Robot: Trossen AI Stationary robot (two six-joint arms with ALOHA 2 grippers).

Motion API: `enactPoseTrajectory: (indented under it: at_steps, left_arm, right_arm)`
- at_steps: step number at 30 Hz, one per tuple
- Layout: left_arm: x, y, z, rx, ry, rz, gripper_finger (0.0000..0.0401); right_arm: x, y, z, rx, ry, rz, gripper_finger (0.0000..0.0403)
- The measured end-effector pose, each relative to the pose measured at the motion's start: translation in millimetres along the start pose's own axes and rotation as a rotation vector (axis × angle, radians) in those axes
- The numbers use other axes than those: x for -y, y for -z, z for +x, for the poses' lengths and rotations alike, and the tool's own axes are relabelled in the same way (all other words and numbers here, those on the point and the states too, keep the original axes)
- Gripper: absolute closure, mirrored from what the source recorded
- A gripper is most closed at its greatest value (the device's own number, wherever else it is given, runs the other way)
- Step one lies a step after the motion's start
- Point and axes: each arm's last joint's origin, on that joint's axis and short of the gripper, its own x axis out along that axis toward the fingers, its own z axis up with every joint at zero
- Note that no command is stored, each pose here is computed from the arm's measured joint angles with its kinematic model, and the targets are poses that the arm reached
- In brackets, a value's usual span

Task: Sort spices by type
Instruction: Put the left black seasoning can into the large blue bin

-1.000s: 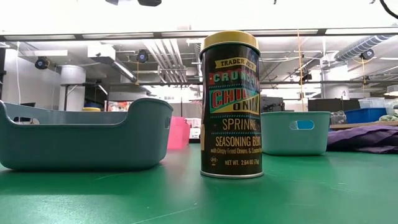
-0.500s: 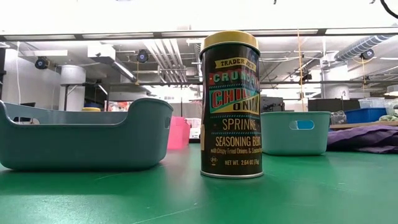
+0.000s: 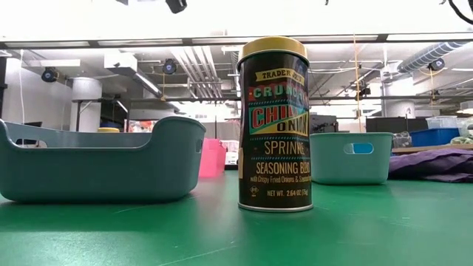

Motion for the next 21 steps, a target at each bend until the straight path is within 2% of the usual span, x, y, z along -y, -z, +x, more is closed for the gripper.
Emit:
enactPoseTrajectory:
  at_steps: [5,10,12,14,18,21]
  left_arm:
    - [-7.9,-4.9,-11.1,0.029,-0.05,-0.004,0.0166]
    - [-5.2,-6.8,-15.1,0.059,-0.073,0.023,0.0166]
    - [-2.5,-6.6,-15.5,0.062,-0.073,0.028,0.0166]
    - [1.3,-6.3,-16.0,0.064,-0.069,0.037,0.0166]
    - [13.3,-4.3,-19.2,0.084,-0.083,0.067,0.0167]
    - [23.9,-0.6,-25.5,0.118,-0.149,0.075,0.0168]
  right_arm:
    - [28.8,50.9,18.9,-0.239,-0.123,0.417,0.0283]
    - [55.9,114.0,37.7,-0.511,-0.358,0.818,0.0283]
    - [62.4,131.8,42.8,-0.575,-0.443,0.901,0.0283]
    - [69.2,146.4,46.8,-0.627,-0.465,0.939,0.0283]
    - [77.8,169.7,65.2,-0.713,-0.44,1.0,0.0283]
    - [82.4,189.3,83.3,-0.811,-0.382,1.162,0.0283]
